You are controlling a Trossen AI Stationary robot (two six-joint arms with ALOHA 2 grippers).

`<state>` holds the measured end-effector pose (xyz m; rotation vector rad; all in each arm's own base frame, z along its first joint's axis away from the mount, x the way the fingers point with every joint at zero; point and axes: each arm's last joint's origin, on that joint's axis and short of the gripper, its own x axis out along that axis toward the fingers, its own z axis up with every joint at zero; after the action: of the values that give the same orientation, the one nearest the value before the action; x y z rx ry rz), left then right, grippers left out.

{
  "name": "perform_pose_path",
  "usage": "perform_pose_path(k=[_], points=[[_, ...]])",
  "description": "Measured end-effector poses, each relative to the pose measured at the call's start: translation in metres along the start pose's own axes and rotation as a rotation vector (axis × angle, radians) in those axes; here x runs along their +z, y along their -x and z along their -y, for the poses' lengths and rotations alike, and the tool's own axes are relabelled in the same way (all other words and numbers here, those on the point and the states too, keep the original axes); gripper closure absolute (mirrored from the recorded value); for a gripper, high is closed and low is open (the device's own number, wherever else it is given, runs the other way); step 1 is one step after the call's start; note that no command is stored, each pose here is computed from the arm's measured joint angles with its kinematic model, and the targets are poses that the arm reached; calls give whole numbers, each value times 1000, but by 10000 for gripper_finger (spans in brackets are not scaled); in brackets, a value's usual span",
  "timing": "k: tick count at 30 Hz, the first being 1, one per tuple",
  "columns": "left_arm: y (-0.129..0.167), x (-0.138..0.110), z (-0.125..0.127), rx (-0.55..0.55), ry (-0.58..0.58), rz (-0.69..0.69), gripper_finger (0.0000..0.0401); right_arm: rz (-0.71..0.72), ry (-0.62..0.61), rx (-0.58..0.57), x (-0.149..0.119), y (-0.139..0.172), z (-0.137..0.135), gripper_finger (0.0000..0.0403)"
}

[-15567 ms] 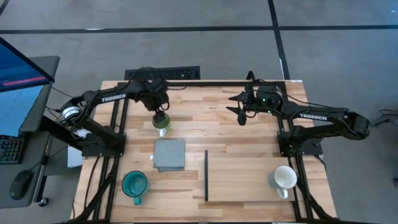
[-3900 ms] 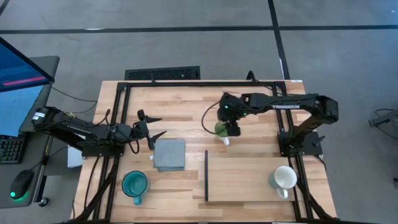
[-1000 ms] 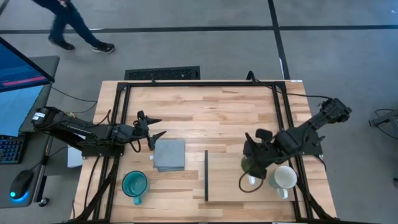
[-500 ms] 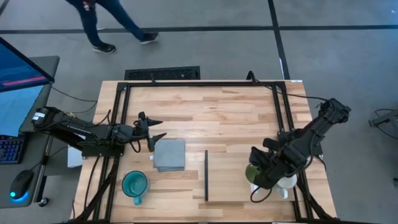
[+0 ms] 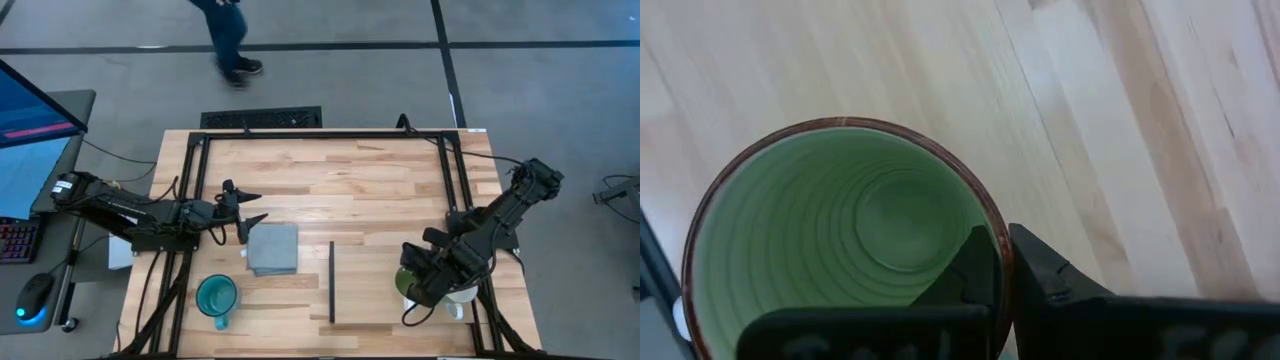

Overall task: Stack small to large cups/mugs on shelf
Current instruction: Put the green mug on the shelf

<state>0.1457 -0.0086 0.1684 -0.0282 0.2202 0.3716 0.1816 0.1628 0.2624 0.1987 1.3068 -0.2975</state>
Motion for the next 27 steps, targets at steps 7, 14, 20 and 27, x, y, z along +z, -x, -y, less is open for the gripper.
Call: perform_pose_path(k=[7, 14, 20, 27], points=[[0, 0, 0, 0, 1, 0, 117, -37, -7, 5, -5, -5, 0, 380], [0, 0, 0, 0, 2, 0, 117, -40, -13, 3, -5, -5, 0, 371], [0, 0, 0, 0, 4, 0, 117, -47, -9, -3, -6, -5, 1, 302], [0, 0, 0, 0, 6, 0, 117, -55, 4, -19, -7, -5, 3, 270]])
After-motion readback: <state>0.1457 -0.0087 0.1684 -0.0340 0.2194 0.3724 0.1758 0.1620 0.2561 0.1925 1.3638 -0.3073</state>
